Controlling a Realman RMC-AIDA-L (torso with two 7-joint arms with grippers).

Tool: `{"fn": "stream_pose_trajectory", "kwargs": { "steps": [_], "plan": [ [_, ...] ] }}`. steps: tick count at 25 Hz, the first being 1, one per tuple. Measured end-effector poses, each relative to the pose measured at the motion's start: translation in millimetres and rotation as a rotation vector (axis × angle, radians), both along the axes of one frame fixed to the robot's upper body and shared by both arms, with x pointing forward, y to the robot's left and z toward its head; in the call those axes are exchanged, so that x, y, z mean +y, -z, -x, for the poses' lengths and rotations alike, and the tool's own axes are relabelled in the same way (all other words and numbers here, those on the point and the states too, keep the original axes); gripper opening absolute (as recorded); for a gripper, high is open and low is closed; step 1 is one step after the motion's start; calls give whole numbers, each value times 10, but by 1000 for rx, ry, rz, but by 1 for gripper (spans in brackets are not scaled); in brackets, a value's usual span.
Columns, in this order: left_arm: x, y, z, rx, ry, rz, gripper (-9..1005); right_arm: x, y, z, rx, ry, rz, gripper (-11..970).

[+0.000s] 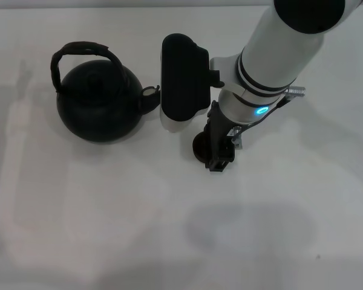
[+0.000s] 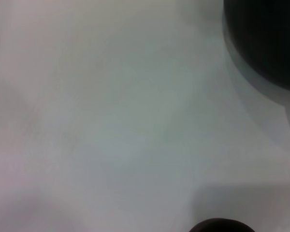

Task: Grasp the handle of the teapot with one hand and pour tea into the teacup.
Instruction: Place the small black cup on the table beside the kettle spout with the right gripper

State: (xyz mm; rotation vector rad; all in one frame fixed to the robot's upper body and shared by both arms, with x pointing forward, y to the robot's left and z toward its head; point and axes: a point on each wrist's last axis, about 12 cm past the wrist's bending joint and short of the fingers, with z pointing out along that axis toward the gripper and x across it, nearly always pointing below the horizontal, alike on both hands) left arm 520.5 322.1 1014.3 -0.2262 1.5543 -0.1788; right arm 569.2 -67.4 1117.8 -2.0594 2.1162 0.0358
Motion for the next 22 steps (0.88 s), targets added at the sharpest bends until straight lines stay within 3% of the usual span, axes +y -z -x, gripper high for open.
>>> {"fn": "stream_pose_trajectory", "kwargs": {
  "steps": [22],
  "plan": [
    [1,-3,-8,1,5,-7,878,9,19,19,0,-17,4,780]
  ]
}}
